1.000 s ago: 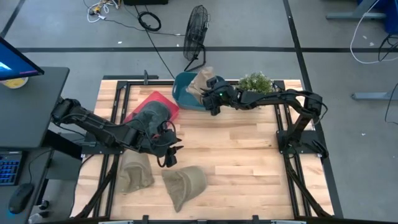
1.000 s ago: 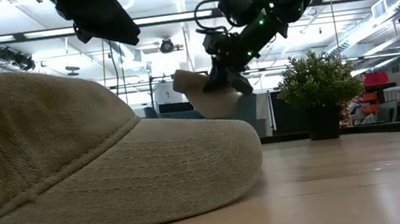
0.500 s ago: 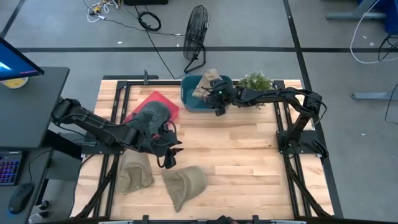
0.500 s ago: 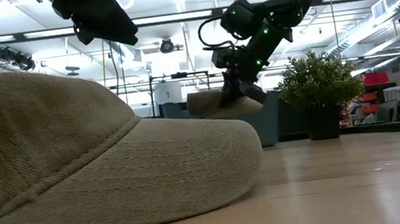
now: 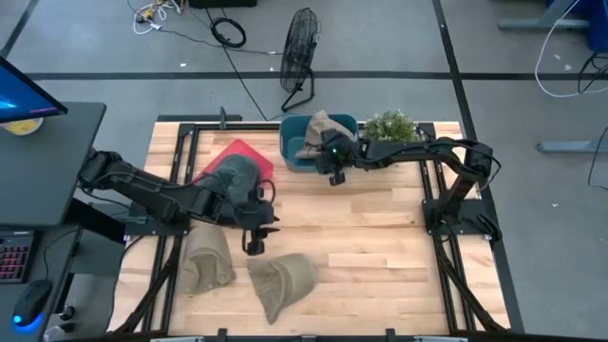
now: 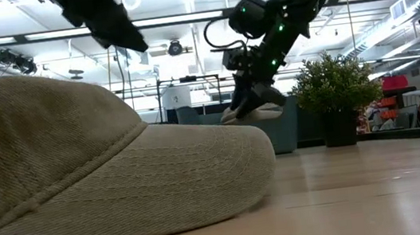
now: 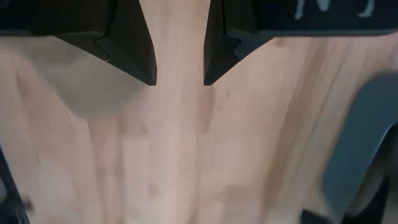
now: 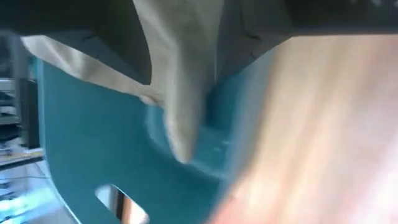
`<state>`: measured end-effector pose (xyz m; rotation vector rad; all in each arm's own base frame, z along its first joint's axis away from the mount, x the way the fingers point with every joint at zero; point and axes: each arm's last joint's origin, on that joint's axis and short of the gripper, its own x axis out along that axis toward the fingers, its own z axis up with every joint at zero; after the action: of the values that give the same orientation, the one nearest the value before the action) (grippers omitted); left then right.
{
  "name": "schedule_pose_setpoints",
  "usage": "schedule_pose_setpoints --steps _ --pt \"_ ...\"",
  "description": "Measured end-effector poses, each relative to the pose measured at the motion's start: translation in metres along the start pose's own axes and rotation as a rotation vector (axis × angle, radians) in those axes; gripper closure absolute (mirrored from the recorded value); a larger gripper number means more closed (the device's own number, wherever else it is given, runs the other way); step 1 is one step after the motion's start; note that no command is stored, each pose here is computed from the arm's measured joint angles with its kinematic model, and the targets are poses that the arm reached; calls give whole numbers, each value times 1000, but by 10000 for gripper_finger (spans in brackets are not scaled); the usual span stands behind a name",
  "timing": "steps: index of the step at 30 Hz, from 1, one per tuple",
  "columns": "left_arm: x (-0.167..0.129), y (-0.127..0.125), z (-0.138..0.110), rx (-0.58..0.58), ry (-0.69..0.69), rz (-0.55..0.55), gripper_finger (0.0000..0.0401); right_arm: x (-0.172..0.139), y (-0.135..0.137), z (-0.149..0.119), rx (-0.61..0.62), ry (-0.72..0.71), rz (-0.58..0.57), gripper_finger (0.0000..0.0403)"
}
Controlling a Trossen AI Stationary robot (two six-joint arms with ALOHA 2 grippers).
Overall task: Pick & Place hat
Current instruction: Put the right brown cap into the blue bin
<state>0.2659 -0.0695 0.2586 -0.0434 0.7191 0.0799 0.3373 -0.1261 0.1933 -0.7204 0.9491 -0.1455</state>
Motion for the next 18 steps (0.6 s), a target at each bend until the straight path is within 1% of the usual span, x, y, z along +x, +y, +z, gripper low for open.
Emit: schedule_pose_setpoints --steps 2,4,9,11,15,18 --pt "-1 -2 -2 104 11 -12 266 -7 9 10 19 -16 22 214" --pt "-1 -4 -2 154 7 -21 266 -16 18 20 32 -28 41 210" --pt "14 -7 -7 146 63 -72 266 -49 37 46 63 -103 67 214" --pt "22 -13 -10 148 90 -116 266 -63 45 54 77 -124 91 217" --pt "34 -23 -17 141 149 -211 266 -87 60 62 124 -134 149 218" --pt "36 -30 -20 130 157 -245 266 -98 73 65 174 -112 199 218"
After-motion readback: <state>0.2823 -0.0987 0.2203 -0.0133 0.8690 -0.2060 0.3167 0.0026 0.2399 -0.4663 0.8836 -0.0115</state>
